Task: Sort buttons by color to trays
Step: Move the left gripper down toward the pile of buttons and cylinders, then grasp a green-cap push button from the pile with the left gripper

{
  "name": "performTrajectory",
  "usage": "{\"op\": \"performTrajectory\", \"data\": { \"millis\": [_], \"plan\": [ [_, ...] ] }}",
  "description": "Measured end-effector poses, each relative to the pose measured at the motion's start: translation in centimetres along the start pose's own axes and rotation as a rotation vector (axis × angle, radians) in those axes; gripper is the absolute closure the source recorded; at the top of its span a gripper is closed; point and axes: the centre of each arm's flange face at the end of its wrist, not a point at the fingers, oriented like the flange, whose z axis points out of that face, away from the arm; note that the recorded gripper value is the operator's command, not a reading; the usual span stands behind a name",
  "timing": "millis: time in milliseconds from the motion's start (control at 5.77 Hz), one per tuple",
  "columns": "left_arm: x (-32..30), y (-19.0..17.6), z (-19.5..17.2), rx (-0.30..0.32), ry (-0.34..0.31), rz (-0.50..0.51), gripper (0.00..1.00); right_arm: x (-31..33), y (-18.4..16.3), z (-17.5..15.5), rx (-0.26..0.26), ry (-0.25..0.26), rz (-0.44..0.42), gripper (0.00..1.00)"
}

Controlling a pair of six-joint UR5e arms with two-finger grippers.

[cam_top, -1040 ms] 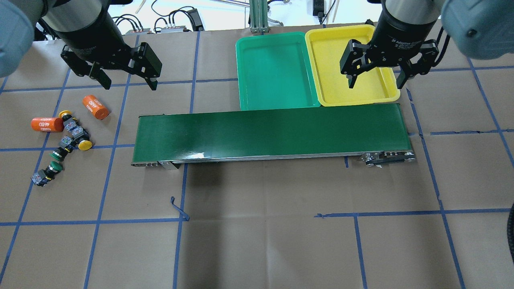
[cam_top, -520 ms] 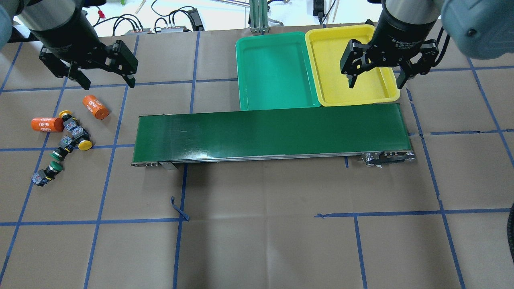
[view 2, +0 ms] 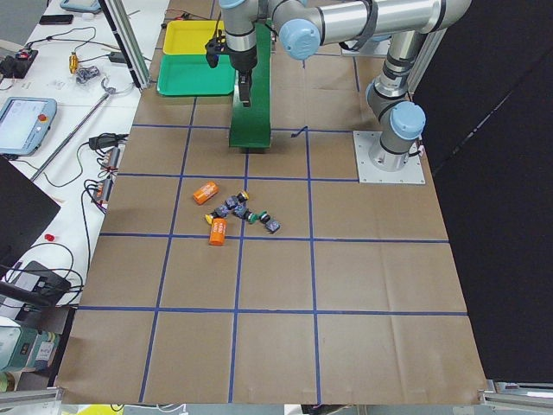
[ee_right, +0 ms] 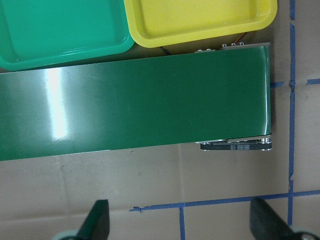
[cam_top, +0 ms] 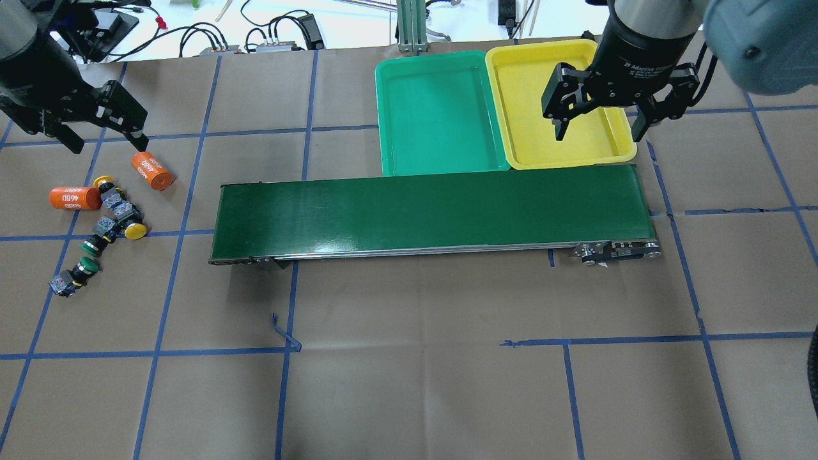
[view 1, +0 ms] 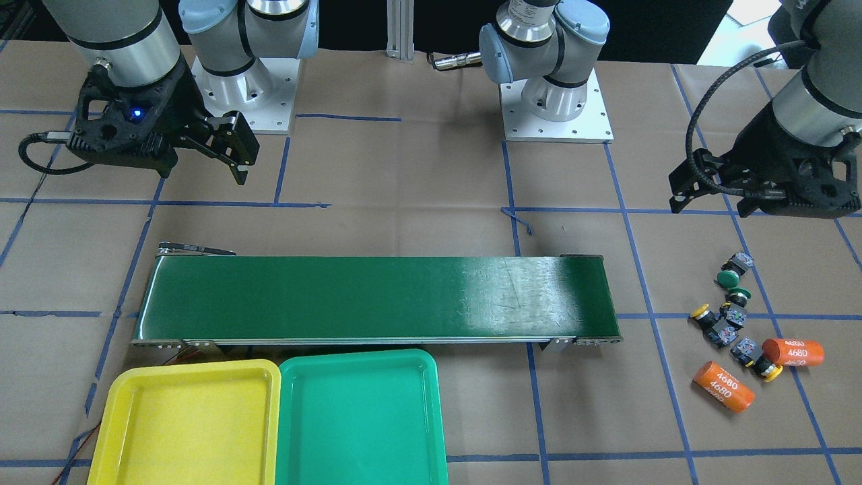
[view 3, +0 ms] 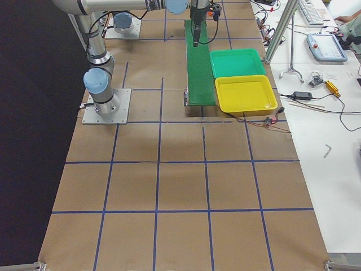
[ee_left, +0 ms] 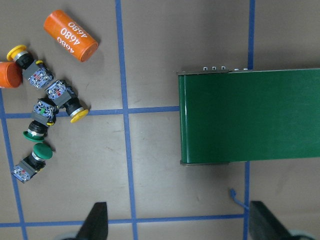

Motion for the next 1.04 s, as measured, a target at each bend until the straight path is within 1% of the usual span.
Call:
{"op": "performTrajectory", "data": {
  "millis": [173, 520, 693, 867, 1040],
  "plan": [
    [-3.1, 0.6, 2.2, -0.012, 0.010, 0.099, 0.01, 0.0, 0.0, 0.0, 0.000, 0.000, 0.000, 0.00],
    [-9.9, 2.3, 7.4, -0.005, 0.011, 0.292, 0.02, 0.1, 0.0, 0.0, 0.000, 0.000, 0.000, 0.00],
    [-13.4, 2.9, 10.1, -0.010, 0.024, 0.377, 0.02, 0.1, 0.0, 0.0, 0.000, 0.000, 0.000, 0.00],
    [-16.8, 3.3, 12.9, -0.015, 0.041, 0.443, 0.03, 0.1, 0.0, 0.0, 0.000, 0.000, 0.000, 0.00],
    [-19.7, 3.7, 15.9, -0.019, 0.056, 0.481, 0.03, 0.1, 0.0, 0.0, -0.001, 0.000, 0.000, 0.00]
  ]
}}
